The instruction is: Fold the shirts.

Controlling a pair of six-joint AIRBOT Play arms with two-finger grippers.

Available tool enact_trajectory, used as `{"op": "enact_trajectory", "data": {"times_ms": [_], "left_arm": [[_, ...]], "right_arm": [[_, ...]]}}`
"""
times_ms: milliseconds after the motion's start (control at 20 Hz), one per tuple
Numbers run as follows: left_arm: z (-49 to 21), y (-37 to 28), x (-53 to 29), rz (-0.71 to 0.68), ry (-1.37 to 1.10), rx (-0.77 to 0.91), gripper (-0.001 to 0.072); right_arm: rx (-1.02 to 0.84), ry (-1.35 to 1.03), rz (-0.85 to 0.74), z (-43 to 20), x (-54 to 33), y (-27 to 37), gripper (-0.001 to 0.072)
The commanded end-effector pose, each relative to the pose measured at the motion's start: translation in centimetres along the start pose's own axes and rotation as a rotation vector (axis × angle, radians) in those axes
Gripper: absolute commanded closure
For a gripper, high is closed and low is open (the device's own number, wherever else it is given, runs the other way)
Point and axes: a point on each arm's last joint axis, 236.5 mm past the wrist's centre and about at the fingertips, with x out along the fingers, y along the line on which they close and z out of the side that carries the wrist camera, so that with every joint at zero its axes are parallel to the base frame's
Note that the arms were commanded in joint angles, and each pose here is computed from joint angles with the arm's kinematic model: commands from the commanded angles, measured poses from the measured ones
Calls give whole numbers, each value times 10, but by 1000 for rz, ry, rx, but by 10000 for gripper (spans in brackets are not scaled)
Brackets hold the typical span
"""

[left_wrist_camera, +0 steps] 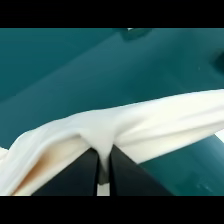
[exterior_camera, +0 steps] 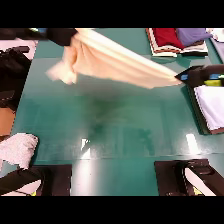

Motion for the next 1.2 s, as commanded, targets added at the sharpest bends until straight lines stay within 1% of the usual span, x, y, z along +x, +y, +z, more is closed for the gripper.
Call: {"op": "enact_trajectory", "data": {"times_ms": [0, 150, 250, 400, 450, 500, 550, 600, 700, 800, 900, 1000, 1150], "left_arm": [[27, -27, -52, -17, -87, 103, 680], [-19, -59, -12, -114, 97, 133, 679], [-75, -74, 30, -170, 281, 153, 679], [-170, -90, 88, -230, 528, 127, 677], [-203, -97, 102, -264, 600, 91, 648], [-228, -101, 112, -282, 650, 65, 346], [-246, -99, 119, -271, 684, 36, 130], [-252, -92, 122, -247, 695, 9, 131], [-241, -56, 123, -174, 657, -73, 131], [-223, 4, 116, -55, 584, -196, 131], [-229, 66, 105, 64, 575, -348, 131], [-259, 91, 97, 95, 615, -473, 131], [-324, 77, 100, 63, 717, -593, 131]], "right_arm": [[-5, -62, -25, 15, -50, 18, 696], [25, 9, -21, 0, -42, 15, 696], [60, 88, -19, -20, -23, 5, 696], [132, 208, -18, -61, 13, -13, 696], [153, 231, -21, -72, 23, -18, 696], [173, 246, -23, -81, 33, -23, 696], [187, 257, -25, -88, 40, -27, 696], [199, 269, -26, -94, 45, -30, 696], [211, 278, -27, -100, 50, -32, 696], [212, 276, -28, -100, 51, -33, 696], [212, 252, -30, -94, 52, -34, 696], [212, 242, -32, -92, 53, -34, 696], [212, 221, -36, -87, 54, -36, 696]]}}
